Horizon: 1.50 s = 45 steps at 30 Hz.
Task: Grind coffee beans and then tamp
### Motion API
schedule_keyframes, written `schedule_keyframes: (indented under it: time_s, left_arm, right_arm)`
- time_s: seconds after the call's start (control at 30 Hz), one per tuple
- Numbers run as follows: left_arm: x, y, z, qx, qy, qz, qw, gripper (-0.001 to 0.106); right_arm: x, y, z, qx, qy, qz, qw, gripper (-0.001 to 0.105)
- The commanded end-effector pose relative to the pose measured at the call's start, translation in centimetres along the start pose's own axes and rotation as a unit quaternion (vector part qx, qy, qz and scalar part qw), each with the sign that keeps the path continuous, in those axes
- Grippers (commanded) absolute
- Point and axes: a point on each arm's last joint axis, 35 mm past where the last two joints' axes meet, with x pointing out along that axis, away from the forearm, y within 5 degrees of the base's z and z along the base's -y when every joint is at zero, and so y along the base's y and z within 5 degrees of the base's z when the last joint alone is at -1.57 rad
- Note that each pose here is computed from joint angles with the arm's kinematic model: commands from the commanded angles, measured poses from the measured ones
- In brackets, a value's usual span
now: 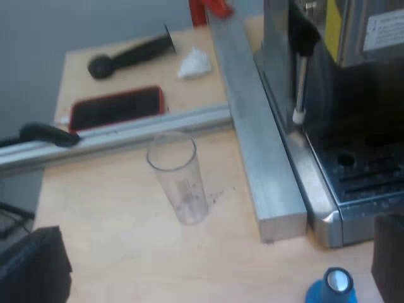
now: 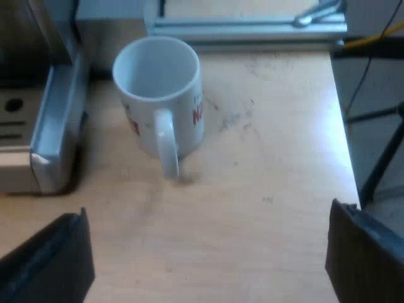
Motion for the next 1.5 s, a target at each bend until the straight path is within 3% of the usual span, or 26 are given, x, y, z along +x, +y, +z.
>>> schedule_keyframes:
  time_s: [0.03,0.13,0.17,0.3,0.67,0.83,1.13,1.5]
  left_arm:
    - [-1.2,0.3,-0.9,-0.003,-0.023,0.005,0.9997,0.105]
    - [-2.1,0.4,-1.6,-0.004,-0.031,0.004,0.9995,0.105]
    - [-3.3,0.7,-2.9,-0.004,-0.030,0.004,0.9995,0.105]
    - [-4.5,1.0,-4.3,-0.003,-0.025,0.008,0.9997,0.105]
    - [-4.7,1.2,-5.9,-0.012,0.049,0.028,0.9983,0.105]
    - [-4.6,1.2,-5.7,-0.031,0.036,0.034,0.9983,0.105]
    - [-2.0,1.0,-5.2,-0.051,-0.016,0.026,0.9982,0.105]
    - [2.1,0.7,-7.0,-0.050,0.002,-0.002,0.9987,0.105]
  right_arm:
    - [-1.1,0.2,-0.3,0.005,-0.027,-0.008,0.9996,0.077]
    - [-2.2,0.5,-0.8,0.006,-0.053,-0.016,0.9985,0.077]
    - [-2.6,0.6,-1.0,0.005,-0.065,-0.020,0.9977,0.077]
    - [-2.8,0.7,-1.1,0.005,-0.060,-0.014,0.9981,0.077]
    - [-1.7,1.2,-1.8,0.005,-0.052,0.037,0.9980,0.077]
    - [-1.2,1.2,-2.1,0.006,-0.046,0.045,0.9979,0.077]
    - [0.7,1.5,-3.0,0.008,-0.037,0.067,0.9970,0.077]
    - [3.0,2.0,-4.9,0.016,0.006,0.084,0.9963,0.077]
